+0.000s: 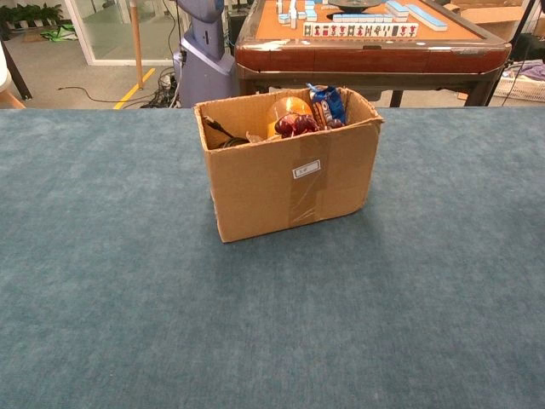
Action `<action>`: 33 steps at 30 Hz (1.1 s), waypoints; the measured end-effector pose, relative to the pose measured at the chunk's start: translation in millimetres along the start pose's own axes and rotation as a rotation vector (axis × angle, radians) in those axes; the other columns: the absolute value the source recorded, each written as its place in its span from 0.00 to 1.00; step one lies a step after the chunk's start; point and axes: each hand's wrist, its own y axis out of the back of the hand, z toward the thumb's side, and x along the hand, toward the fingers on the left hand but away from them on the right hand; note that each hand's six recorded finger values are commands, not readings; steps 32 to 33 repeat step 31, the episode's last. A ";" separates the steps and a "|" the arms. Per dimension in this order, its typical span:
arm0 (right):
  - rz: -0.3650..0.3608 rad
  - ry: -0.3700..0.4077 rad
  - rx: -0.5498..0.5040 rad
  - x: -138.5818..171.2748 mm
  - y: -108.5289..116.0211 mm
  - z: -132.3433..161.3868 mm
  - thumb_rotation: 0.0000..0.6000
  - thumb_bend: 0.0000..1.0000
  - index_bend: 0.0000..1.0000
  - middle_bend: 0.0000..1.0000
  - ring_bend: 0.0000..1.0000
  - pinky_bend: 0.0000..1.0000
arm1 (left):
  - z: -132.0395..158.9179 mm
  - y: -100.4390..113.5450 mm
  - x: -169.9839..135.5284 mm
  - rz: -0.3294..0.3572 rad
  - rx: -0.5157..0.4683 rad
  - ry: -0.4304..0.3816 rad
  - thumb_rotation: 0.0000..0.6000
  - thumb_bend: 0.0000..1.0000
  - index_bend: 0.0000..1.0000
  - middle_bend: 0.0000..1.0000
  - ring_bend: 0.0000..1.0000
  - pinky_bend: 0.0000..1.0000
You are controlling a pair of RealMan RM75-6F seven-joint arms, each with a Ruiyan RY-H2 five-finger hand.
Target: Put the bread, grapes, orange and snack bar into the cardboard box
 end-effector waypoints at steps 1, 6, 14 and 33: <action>0.011 -0.016 -0.011 6.2 -2.9 -5.1 1.00 0.00 0.47 0.65 0.65 0.77 | 1.3 0.7 0.1 0.001 -0.002 -0.004 1.00 0.00 0.24 0.17 0.08 0.19; 0.067 -0.116 -0.078 46.1 -21.5 -32.9 1.00 0.00 0.47 0.59 0.56 0.68 | 9.2 5.6 -0.6 0.001 -0.013 -0.021 1.00 0.00 0.24 0.17 0.08 0.19; 0.103 -0.228 -0.199 99.5 -42.5 -60.2 1.00 0.00 0.47 0.50 0.46 0.52 | 11.6 10.5 2.2 0.001 -0.014 -0.016 1.00 0.00 0.24 0.17 0.08 0.19; 0.050 -0.299 -0.293 141.4 -42.3 -92.2 1.00 0.00 0.47 0.48 0.43 0.50 | 5.0 6.4 2.7 -0.014 0.002 -0.019 1.00 0.00 0.24 0.17 0.08 0.20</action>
